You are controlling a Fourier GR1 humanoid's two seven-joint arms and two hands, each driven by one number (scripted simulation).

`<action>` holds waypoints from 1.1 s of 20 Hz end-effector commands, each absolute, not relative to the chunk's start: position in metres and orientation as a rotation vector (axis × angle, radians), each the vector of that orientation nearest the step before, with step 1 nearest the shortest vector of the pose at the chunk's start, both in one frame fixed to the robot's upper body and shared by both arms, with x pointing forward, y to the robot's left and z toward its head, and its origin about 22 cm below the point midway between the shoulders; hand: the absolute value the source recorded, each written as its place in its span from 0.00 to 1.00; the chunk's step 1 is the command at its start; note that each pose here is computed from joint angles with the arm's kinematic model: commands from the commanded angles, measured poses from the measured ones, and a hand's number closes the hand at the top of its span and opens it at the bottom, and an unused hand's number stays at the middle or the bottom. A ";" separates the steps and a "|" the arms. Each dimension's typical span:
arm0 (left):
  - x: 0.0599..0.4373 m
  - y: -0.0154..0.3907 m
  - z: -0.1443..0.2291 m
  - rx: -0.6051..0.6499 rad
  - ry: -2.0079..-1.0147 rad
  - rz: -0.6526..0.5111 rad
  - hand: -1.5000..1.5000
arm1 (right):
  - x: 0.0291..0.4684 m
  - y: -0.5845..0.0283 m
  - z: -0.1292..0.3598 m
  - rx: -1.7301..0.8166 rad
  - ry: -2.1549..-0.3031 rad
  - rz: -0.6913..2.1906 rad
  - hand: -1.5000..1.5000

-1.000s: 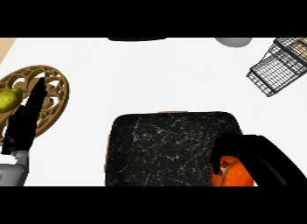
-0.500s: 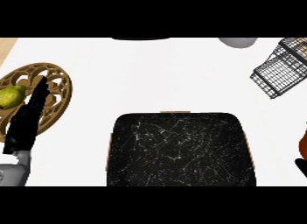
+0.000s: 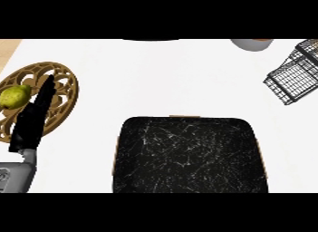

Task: Pick the squash from the tray and place it in the tiered basket

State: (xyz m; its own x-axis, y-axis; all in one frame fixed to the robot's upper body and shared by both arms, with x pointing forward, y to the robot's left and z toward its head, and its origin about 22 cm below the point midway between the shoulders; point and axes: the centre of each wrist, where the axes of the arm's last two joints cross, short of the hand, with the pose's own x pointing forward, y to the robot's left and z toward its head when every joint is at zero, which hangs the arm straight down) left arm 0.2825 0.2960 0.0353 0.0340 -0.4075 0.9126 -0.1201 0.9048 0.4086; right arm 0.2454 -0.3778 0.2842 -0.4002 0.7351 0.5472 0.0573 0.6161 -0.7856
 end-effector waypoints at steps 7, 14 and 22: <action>0.286 0.296 0.031 0.418 -1.557 -0.254 0.50 | 0.303 -0.389 0.274 -0.898 -1.812 1.013 1.00; 0.293 0.309 0.035 0.414 -1.541 -0.230 0.50 | 0.322 -0.425 0.275 -1.228 -1.722 1.044 1.00; 0.295 0.286 0.046 0.384 -1.554 -0.264 0.50 | 0.360 -0.469 0.266 -1.170 -1.699 1.093 1.00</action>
